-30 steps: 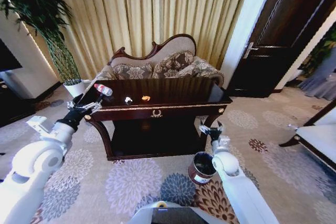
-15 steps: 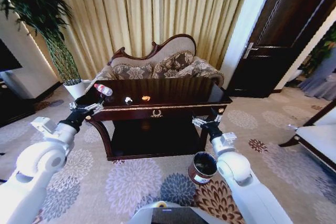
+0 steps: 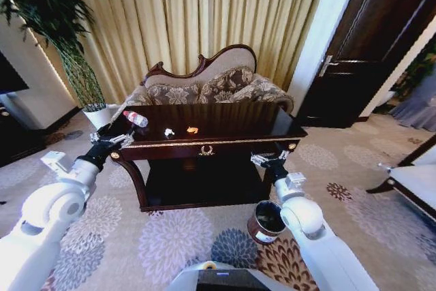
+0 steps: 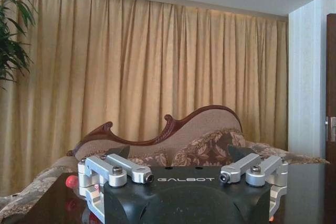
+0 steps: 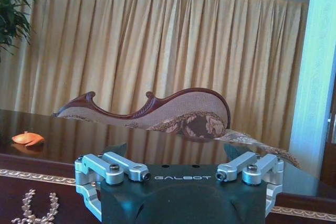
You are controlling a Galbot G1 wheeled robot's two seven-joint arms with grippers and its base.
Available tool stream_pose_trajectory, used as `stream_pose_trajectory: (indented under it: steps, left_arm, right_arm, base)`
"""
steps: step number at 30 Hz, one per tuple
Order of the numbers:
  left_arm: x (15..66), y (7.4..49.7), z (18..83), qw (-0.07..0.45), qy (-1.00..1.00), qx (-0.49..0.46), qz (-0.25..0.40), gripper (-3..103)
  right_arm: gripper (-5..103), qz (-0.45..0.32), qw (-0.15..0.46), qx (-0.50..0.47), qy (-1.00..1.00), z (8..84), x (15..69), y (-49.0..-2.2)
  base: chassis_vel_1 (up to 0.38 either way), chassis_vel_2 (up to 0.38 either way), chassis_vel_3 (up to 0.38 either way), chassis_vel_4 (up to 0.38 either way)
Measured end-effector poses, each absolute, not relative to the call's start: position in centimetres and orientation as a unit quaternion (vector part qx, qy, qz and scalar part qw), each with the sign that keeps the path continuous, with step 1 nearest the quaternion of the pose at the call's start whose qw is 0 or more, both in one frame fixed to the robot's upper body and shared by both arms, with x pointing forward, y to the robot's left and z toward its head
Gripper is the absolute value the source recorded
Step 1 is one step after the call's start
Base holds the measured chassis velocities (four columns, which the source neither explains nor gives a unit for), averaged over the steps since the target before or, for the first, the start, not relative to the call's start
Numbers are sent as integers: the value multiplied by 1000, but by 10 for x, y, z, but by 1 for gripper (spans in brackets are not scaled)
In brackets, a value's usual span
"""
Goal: Move to the front of the table and place the trash on the table into the trash bin.
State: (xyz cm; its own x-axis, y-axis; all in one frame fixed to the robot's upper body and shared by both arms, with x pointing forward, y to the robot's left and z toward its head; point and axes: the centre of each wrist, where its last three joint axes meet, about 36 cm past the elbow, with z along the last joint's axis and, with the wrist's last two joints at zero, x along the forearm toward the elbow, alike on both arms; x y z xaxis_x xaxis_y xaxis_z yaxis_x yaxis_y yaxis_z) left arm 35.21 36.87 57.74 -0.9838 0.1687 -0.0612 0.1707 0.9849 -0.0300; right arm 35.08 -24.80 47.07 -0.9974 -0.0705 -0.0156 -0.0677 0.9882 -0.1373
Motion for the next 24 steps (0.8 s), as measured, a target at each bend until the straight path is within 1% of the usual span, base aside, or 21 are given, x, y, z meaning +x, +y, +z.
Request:
stream_pose_trajectory:
  steps: [13,24]
  left_arm:
    - [352,369,575,30,996,86,-17,100]
    - [353,371,575,30,996,86,-16,100]
  right_arm:
    - [100,-74,9,-35,997,469,352,-250]
    - [100,-74,9,-37,997,469,352,-249]
  base:
    - [-6,9,5,-8]
    - [-59,65,63,-64]
